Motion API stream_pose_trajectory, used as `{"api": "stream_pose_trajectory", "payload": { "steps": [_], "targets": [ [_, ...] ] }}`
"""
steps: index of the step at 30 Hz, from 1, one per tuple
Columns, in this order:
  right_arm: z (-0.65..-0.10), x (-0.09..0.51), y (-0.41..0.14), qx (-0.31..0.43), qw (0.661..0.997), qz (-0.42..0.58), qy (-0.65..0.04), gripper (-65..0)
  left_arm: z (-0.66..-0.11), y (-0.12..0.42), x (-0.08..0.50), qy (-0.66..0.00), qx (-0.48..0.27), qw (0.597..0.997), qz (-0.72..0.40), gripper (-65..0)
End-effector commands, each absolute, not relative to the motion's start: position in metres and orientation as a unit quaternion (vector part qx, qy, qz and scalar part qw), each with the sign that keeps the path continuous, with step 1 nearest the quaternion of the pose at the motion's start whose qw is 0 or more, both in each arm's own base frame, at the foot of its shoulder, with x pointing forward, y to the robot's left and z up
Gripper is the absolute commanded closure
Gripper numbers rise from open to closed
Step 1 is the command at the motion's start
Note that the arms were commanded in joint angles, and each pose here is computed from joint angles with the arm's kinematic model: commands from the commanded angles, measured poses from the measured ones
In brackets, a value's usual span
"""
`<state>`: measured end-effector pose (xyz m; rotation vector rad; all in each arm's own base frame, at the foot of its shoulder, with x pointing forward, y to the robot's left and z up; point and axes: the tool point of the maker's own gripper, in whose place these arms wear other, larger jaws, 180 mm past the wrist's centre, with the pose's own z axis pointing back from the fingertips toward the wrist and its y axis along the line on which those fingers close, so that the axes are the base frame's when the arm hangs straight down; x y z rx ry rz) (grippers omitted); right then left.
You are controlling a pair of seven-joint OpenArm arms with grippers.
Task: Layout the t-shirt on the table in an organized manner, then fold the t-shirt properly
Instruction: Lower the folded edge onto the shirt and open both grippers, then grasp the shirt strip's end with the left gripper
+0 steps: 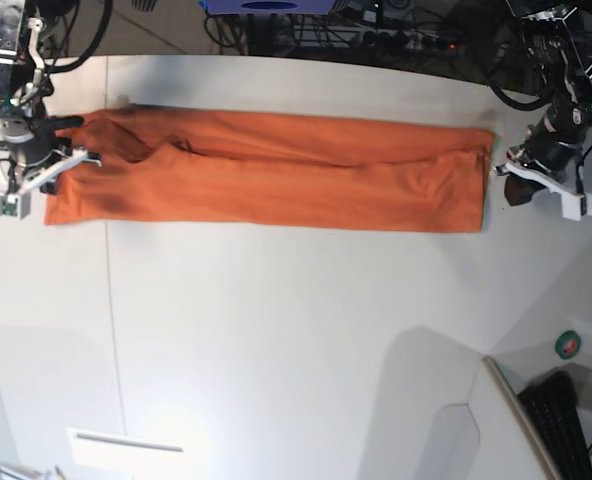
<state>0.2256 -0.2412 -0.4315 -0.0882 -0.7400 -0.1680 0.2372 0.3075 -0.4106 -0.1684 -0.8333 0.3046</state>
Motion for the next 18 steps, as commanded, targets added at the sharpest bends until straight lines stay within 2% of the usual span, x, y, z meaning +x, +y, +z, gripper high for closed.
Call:
{"api": "stream_pose_trajectory", "payload": {
  "steps": [1,2,4,6,7,8,14,18],
  "targets": [
    [-0.415,0.239,-0.245,-0.048,0.915,-0.079,-0.392,0.0,-0.400,0.317,0.243,-0.420,-0.081,0.892,0.142,0.0],
    [-0.414,0.240,-0.244,-0.048,0.915,-0.078,-0.393,0.0,-0.404,0.321,0.241,-0.416,-0.084,0.893,0.148,-6.9],
    [-0.414,0.240,-0.242,-0.045,0.915,-0.076,-0.393,0.0,-0.414,0.323,0.236,-0.406,-0.092,0.896,0.156,-32.3],
    [-0.415,0.241,-0.242,-0.045,0.916,-0.077,-0.392,0.0,-0.419,0.320,0.234,-0.400,-0.103,0.900,0.140,-51.8],
    [-0.415,0.241,-0.242,-0.045,0.916,-0.077,-0.391,0.0,-0.423,0.316,0.232,-0.396,-0.112,0.902,0.132,-60.1],
    [-0.415,0.241,-0.242,-0.045,0.916,-0.077,-0.391,0.0,-0.427,0.314,0.230,-0.391,-0.120,0.904,0.128,-65.0],
    [-0.417,0.239,-0.241,-0.045,0.917,-0.076,-0.388,0.0,-0.454,0.315,0.230,-0.363,-0.145,0.908,0.148,-64.7],
    [-0.418,0.238,-0.240,-0.044,0.918,-0.077,-0.387,0.0,-0.470,0.291,0.236,-0.336,-0.171,0.917,0.128,-58.7]
  ]
}}
